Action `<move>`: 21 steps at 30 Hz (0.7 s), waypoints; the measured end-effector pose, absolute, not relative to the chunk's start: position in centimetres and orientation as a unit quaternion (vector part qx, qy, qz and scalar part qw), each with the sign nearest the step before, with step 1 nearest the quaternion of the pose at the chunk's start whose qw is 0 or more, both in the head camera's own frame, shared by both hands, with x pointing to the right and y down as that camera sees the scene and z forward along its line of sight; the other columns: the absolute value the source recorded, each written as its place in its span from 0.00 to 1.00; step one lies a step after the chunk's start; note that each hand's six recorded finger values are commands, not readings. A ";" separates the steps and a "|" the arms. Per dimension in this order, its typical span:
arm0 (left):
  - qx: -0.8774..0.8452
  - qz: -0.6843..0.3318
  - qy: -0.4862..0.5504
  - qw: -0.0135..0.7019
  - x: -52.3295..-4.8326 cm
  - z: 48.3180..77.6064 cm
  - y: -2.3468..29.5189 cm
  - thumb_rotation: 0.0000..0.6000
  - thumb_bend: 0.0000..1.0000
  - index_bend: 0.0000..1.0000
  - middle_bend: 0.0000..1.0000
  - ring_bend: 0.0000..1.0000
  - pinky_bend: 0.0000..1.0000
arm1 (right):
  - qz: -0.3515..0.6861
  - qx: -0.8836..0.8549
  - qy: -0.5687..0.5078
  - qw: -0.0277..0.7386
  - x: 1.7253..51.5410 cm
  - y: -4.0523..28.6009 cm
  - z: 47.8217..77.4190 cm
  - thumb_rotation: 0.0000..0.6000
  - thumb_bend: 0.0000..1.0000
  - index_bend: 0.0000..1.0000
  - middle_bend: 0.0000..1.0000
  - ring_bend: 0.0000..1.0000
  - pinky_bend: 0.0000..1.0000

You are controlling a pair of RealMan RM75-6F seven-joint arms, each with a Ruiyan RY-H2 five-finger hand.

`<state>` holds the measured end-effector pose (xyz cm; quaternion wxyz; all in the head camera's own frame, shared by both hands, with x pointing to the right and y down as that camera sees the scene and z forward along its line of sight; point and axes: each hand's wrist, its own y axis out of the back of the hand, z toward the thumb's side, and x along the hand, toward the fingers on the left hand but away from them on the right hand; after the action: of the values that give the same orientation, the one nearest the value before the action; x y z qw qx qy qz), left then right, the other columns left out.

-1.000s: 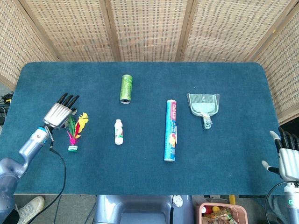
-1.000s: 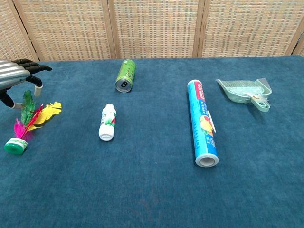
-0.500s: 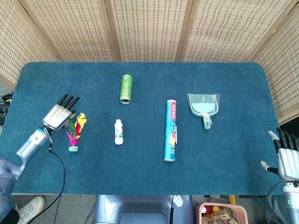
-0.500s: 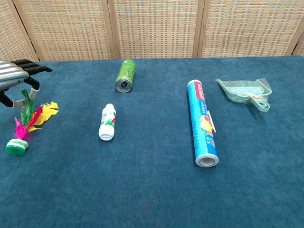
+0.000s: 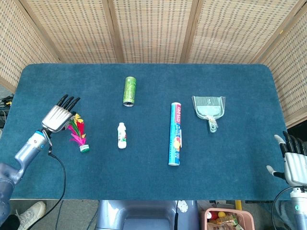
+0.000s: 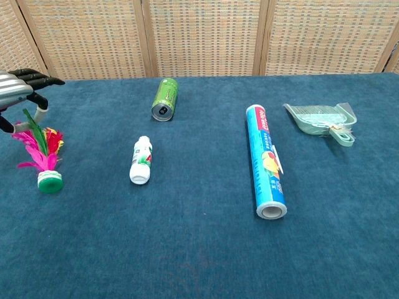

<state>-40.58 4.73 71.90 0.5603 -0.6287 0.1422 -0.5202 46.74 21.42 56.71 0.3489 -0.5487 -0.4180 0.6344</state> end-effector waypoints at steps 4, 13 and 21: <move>-0.604 -0.505 0.145 0.599 -40.9 69.8 3.6 1.00 0.43 0.74 0.00 0.00 0.00 | 0.631 -0.551 -0.420 0.349 46.7 21.4 56.5 1.00 0.00 0.00 0.00 0.00 0.00; -0.496 -0.474 0.082 0.722 -40.6 66.7 2.9 1.00 0.43 0.75 0.00 0.00 0.00 | 0.628 -0.557 -0.417 0.347 46.5 21.5 56.5 1.00 0.00 0.00 0.00 0.00 0.00; -0.432 -0.461 0.014 0.775 -39.8 66.9 3.7 1.00 0.43 0.75 0.00 0.00 0.00 | 0.629 -0.558 -0.416 0.346 46.5 21.6 56.5 1.00 0.00 0.00 0.00 0.00 0.00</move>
<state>-39.77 3.68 66.86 0.7750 -0.4315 0.0143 -0.4614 46.53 21.60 56.50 0.3458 -0.5580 -0.4160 0.6293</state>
